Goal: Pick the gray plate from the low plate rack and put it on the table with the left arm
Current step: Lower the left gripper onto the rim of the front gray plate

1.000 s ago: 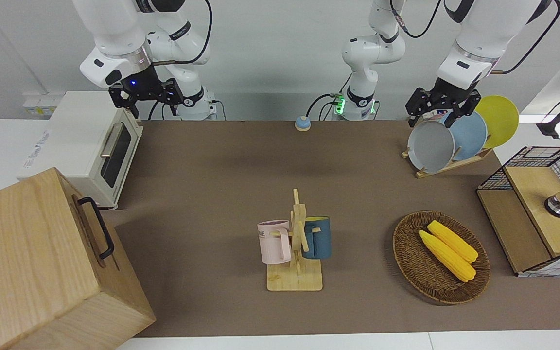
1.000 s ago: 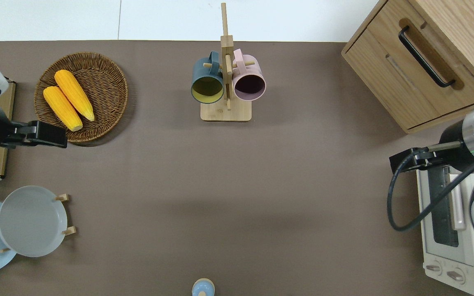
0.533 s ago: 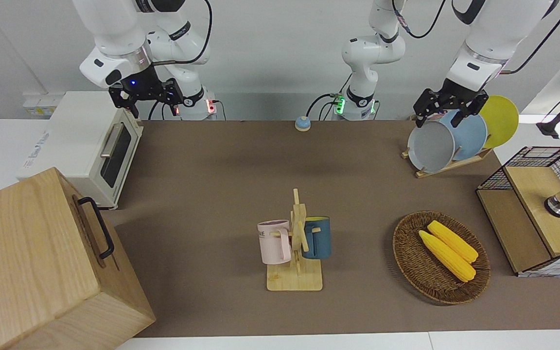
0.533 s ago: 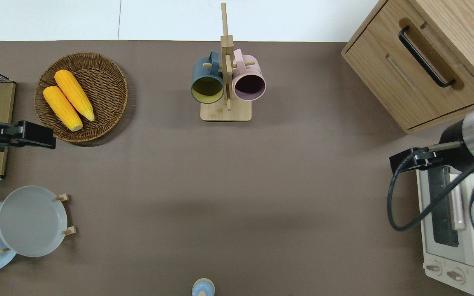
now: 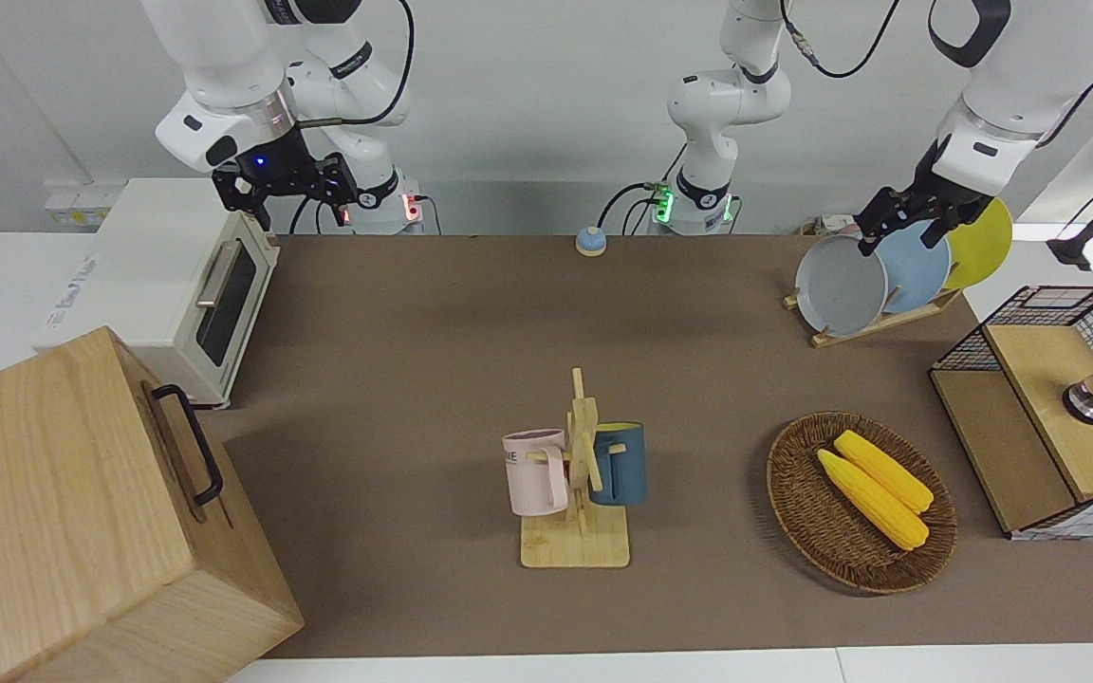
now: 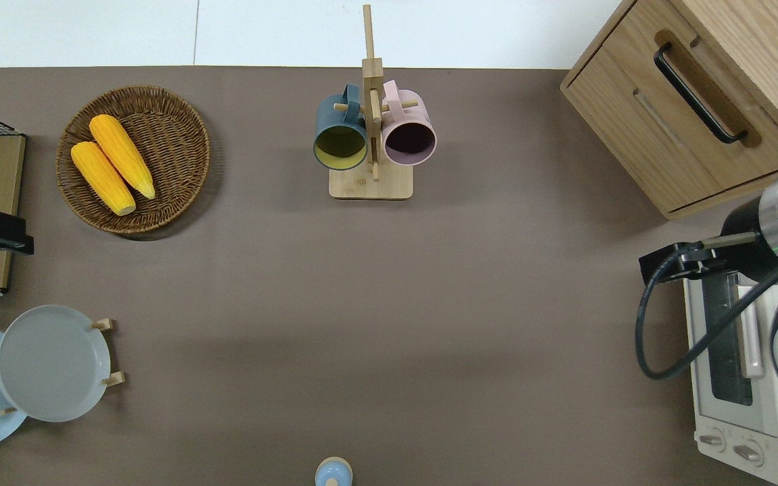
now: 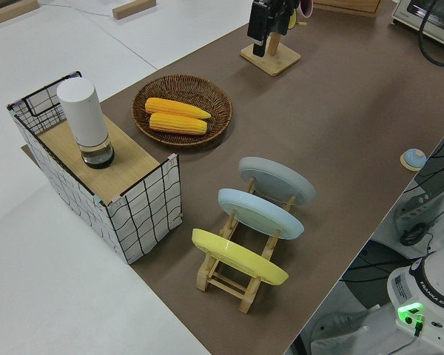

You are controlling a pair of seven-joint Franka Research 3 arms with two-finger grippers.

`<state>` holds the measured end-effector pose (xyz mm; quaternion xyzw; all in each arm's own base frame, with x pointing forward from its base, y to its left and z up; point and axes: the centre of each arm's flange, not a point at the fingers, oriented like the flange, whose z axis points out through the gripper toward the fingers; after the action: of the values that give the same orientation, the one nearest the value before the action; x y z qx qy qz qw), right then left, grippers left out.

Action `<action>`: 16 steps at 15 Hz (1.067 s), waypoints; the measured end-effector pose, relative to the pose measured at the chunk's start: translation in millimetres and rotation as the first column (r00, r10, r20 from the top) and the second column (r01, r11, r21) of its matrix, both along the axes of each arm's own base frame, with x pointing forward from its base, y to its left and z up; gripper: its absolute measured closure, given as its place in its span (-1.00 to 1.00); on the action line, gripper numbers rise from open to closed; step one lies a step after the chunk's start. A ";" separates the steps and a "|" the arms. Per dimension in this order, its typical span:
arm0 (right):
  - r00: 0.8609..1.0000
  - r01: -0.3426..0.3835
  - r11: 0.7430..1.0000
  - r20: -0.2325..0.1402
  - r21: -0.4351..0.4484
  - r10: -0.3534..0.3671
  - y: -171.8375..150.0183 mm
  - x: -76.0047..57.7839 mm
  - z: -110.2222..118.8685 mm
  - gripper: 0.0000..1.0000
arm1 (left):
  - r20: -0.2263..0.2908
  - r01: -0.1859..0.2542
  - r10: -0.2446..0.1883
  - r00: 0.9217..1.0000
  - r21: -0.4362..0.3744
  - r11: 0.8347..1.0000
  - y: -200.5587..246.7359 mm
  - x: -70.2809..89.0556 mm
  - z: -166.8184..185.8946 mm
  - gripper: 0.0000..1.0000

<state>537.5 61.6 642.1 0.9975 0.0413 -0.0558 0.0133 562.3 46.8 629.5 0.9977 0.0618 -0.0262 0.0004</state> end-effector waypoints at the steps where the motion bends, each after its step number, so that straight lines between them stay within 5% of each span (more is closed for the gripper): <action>1: 1.000 0.000 1.000 0.000 0.000 0.000 0.0 0.0 0.0 -0.97 | -0.008 -0.009 0.009 1.000 0.001 1.000 5.7 -1.6 -3.3 -1.00; 16: 1.000 0.000 1.000 0.000 0.000 0.000 0.0 0.0 0.0 -0.97 | 0.000 -0.046 0.046 0.999 0.017 0.999 70.7 -54.6 -92.3 -1.00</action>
<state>537.5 61.6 642.1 0.9975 0.0413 -0.0558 0.0133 507.6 117.5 537.2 0.9960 0.0849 -0.0258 -0.0074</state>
